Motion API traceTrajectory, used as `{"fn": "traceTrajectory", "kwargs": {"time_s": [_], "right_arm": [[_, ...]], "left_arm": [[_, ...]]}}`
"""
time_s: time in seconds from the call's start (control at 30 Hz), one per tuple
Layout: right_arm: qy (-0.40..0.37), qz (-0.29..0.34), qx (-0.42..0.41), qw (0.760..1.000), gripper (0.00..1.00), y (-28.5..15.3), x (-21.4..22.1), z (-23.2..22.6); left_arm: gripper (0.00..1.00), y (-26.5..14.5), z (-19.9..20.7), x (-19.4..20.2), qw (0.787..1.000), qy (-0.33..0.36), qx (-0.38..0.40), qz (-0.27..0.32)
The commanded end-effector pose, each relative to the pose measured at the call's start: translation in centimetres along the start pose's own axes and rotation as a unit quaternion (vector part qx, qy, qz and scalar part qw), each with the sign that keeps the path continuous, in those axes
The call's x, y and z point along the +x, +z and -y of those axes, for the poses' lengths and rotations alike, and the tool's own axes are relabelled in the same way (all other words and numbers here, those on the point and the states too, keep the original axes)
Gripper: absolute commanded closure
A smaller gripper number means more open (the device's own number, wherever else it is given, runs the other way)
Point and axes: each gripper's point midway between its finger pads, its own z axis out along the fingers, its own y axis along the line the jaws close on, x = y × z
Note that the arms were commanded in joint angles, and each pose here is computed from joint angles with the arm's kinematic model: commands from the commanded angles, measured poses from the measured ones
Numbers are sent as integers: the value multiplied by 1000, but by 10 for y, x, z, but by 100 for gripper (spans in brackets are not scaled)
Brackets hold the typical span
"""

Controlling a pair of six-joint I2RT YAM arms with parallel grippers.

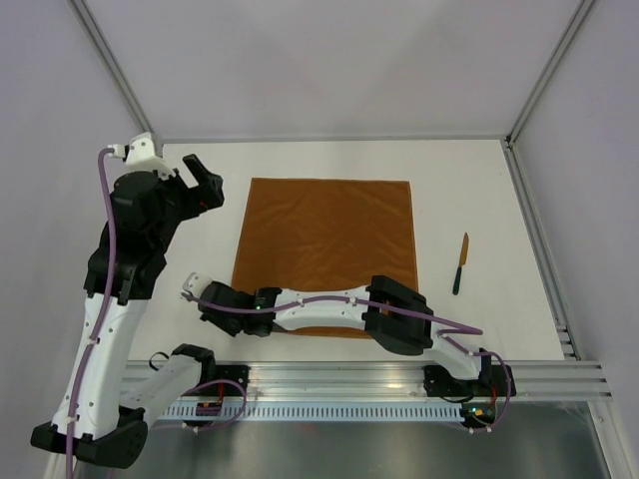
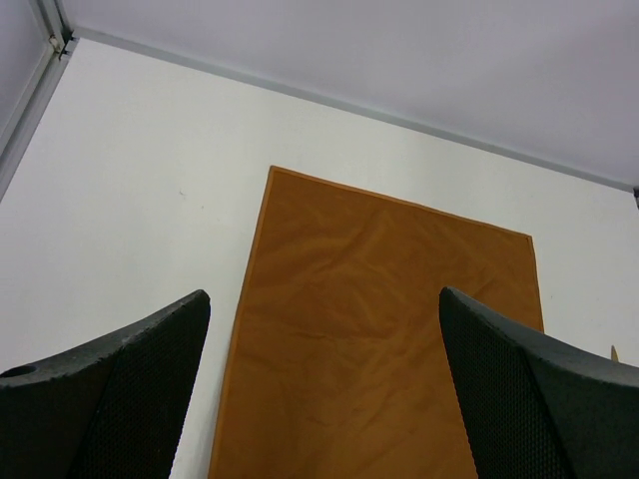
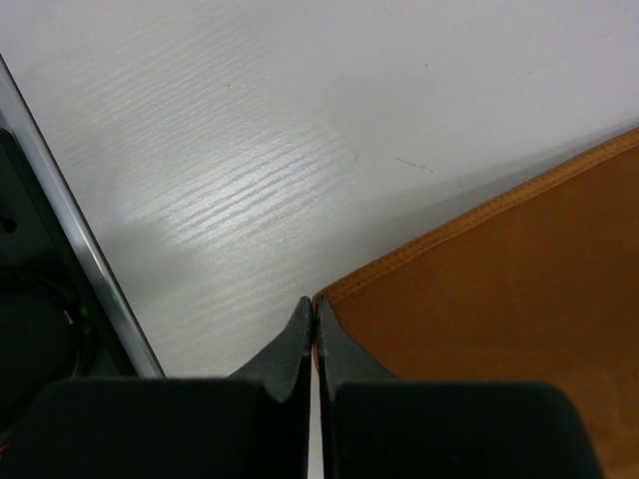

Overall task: Fold the napkin, place the utensils inside, and roll it up
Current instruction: Fold the napkin at the center of the board.

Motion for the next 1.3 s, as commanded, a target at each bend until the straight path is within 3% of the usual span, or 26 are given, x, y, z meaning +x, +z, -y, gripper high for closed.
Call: {"fn": "traceTrajectory", "kwargs": {"time_s": [0.0,0.2,0.5,0.87,1.1,1.27], "right_arm": [[6,14,-16,1000,99,-21,-23,-12],[-10,27,-23,999,100,-36,-35,-20],[-22,40,16,999,99,-59,-55,36],[22,20,93,995,100,-87,-36,175],[58,16,166,984,100,-114,-12,282],[71,19,206,976,100,-129,-1,335]], "left_arm": [[0,-9,6,-26,999,-21,10,40],[0,-11,7,-29,999,-26,12,46],[0,-2,15,-29,998,-41,25,47],[0,9,22,-32,996,-44,41,58],[0,24,31,-32,996,-42,55,51],[0,32,34,-30,996,-39,59,46]]}}
